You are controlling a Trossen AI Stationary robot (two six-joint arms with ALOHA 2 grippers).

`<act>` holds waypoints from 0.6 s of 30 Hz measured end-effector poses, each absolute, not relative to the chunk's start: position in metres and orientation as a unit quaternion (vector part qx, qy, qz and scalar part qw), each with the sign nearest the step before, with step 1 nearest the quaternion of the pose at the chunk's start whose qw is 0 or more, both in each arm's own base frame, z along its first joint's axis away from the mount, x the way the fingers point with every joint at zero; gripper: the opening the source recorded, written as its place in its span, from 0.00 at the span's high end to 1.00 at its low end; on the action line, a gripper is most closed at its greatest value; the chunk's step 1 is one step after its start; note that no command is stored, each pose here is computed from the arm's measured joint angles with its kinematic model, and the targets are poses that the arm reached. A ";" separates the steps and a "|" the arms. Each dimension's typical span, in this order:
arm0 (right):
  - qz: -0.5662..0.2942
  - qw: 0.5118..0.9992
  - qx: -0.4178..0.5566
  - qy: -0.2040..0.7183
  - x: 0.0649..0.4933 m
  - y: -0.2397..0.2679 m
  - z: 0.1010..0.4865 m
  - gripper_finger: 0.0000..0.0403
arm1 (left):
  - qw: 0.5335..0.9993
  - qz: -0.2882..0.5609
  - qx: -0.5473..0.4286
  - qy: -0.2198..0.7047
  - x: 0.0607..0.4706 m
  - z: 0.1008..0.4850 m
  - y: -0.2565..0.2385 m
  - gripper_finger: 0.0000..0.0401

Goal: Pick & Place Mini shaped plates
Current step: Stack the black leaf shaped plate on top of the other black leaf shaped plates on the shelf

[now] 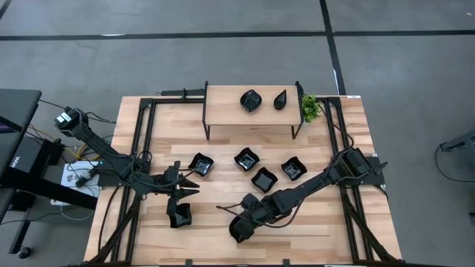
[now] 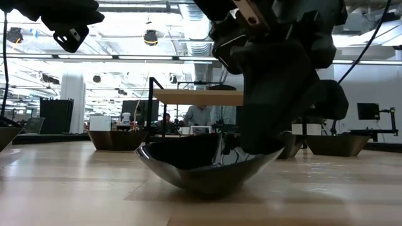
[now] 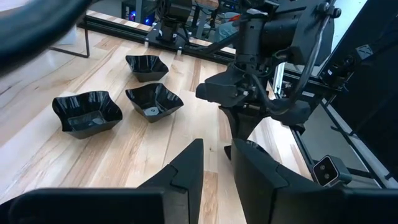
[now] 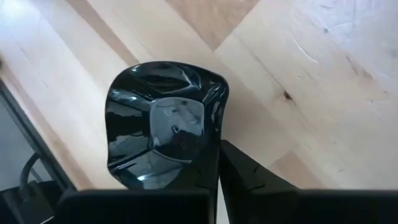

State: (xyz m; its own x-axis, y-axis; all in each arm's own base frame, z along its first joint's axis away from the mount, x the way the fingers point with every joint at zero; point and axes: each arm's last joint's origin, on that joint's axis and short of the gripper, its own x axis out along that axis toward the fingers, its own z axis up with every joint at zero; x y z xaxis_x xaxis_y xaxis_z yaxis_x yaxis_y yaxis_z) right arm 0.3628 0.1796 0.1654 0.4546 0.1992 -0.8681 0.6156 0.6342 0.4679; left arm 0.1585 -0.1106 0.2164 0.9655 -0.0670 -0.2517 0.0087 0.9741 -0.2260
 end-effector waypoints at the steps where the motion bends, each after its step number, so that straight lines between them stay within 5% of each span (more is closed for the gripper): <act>1: -0.139 0.751 0.405 0.503 0.363 0.179 0.166 0.99 | 0.985 -0.019 -0.112 0.130 0.158 0.216 -0.111 0.79; 7: -0.116 0.761 0.414 0.486 0.361 0.162 0.197 1.00 | 0.985 -0.019 -0.112 0.130 0.158 0.216 -0.111 0.79; 18: -0.083 0.803 0.448 0.384 0.315 0.075 0.319 1.00 | 0.985 -0.019 -0.117 0.127 0.159 0.217 -0.111 0.79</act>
State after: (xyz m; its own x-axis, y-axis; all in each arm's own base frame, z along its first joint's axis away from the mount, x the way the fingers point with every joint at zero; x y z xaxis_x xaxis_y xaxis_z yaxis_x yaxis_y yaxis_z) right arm 0.3153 0.0748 0.3194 0.6918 0.2114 -0.6905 0.4766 0.5848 0.6564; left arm 0.1587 -0.1106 0.2171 0.9670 -0.0678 -0.2455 0.0086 0.9721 -0.2344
